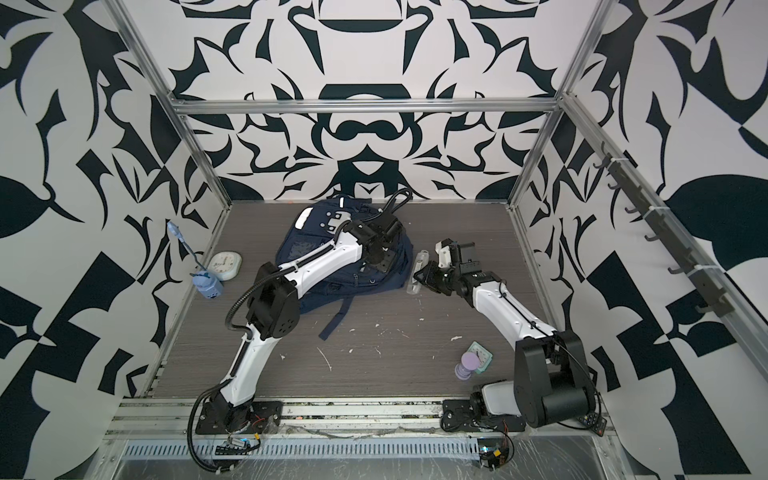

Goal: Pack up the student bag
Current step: 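Pinch the pocket edge open with the left gripper while the right carries the case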

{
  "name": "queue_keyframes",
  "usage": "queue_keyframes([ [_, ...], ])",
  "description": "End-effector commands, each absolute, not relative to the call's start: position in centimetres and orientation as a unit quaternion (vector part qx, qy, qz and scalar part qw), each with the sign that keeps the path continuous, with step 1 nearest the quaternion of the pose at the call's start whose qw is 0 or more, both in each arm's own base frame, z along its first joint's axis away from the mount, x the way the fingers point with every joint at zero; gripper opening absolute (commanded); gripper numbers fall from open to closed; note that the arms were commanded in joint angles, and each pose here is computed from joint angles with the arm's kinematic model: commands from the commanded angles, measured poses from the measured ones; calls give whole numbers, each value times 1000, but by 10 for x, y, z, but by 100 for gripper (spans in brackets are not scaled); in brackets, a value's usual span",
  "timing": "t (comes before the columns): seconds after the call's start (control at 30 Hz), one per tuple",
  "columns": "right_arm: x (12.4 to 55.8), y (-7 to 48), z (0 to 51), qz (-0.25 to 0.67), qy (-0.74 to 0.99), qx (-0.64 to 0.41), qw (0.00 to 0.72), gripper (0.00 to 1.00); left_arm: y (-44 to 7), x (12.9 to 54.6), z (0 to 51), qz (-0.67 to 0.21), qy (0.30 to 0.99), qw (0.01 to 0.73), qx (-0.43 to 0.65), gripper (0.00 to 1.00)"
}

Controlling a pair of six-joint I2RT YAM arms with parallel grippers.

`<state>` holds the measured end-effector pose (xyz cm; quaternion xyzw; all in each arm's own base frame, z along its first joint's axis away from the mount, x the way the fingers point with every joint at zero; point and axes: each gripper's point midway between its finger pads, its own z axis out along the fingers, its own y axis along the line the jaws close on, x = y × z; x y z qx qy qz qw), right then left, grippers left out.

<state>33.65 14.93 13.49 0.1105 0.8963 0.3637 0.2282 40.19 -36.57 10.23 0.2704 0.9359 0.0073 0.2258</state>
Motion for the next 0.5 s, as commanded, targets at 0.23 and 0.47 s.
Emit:
queue_keyframes([
  [0.23,343,153,156,387,881,97,255,12,-346,404,107,83,926,229,289,26],
  [0.47,345,158,156,403,875,96,251,12,-346,401,147,66,916,257,301,0],
])
